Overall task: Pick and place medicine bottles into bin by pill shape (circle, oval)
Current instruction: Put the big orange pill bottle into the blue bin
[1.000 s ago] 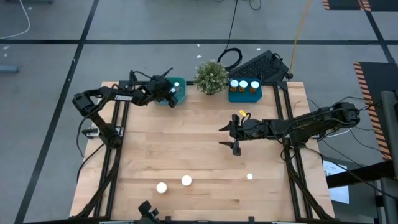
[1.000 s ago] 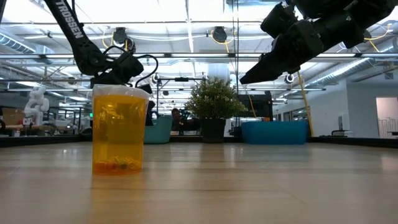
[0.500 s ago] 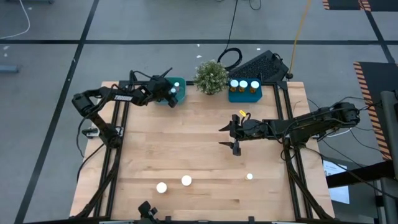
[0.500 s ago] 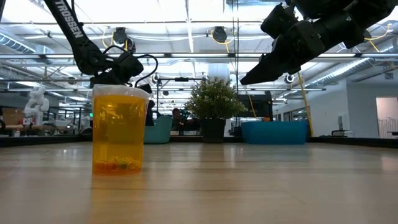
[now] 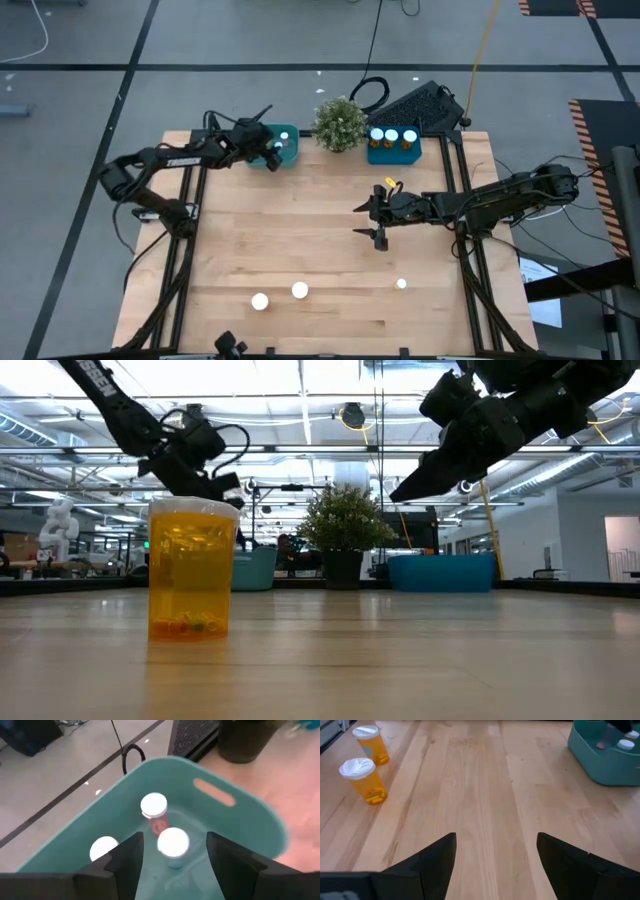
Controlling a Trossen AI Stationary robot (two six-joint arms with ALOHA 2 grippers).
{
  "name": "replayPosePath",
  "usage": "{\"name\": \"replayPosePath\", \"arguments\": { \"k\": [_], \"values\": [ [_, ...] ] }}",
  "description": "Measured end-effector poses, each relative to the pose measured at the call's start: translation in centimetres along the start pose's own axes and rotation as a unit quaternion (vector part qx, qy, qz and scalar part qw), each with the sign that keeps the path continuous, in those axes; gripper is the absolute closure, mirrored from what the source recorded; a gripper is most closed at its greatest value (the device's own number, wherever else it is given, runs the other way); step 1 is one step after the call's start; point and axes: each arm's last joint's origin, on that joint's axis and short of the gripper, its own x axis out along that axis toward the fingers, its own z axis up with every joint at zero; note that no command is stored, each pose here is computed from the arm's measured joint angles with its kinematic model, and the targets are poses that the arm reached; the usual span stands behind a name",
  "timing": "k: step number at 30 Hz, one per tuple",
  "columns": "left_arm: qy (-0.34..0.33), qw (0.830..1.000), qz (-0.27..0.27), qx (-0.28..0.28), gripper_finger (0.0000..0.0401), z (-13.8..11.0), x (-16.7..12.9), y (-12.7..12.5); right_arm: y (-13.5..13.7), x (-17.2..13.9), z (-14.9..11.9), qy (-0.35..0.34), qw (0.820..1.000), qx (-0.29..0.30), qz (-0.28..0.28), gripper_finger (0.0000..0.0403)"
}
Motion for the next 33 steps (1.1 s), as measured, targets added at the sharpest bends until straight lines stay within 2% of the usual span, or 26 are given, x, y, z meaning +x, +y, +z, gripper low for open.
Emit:
{"name": "replayPosePath", "arguments": {
  "k": [6, 12, 19, 27, 33],
  "values": [
    [-0.031, 0.999, -0.026, 0.009, 0.0181, 1.4, -3.5, -1.6, 0.0, 0.0, -0.1, 0.005, 1.000, 0.009, 0.001, 0.0133],
    [-0.054, 0.995, -0.076, 0.026, 0.0181, 2.0, -7.6, -4.4, 0.0, 0.0, -0.1, 0.007, 1.000, 0.004, 0.001, 0.0133],
    [-0.037, 0.989, -0.132, 0.053, 0.0207, 0.9, -11.4, -8.5, 0.0, 0.0, 0.0, 0.002, 1.000, -0.028, 0.001, 0.0133],
    [-0.030, 0.975, -0.204, 0.079, 0.0247, -0.8, -14.3, -13.5, 0.0, 0.0, 0.0, 0.003, 0.999, -0.033, 0.000, 0.0133],
    [-0.034, 0.969, -0.231, 0.078, 0.0246, -2.1, -16.4, -15.9, 0.2, 0.0, -0.1, 0.007, 1.000, -0.025, 0.004, 0.0133]
  ]
}}
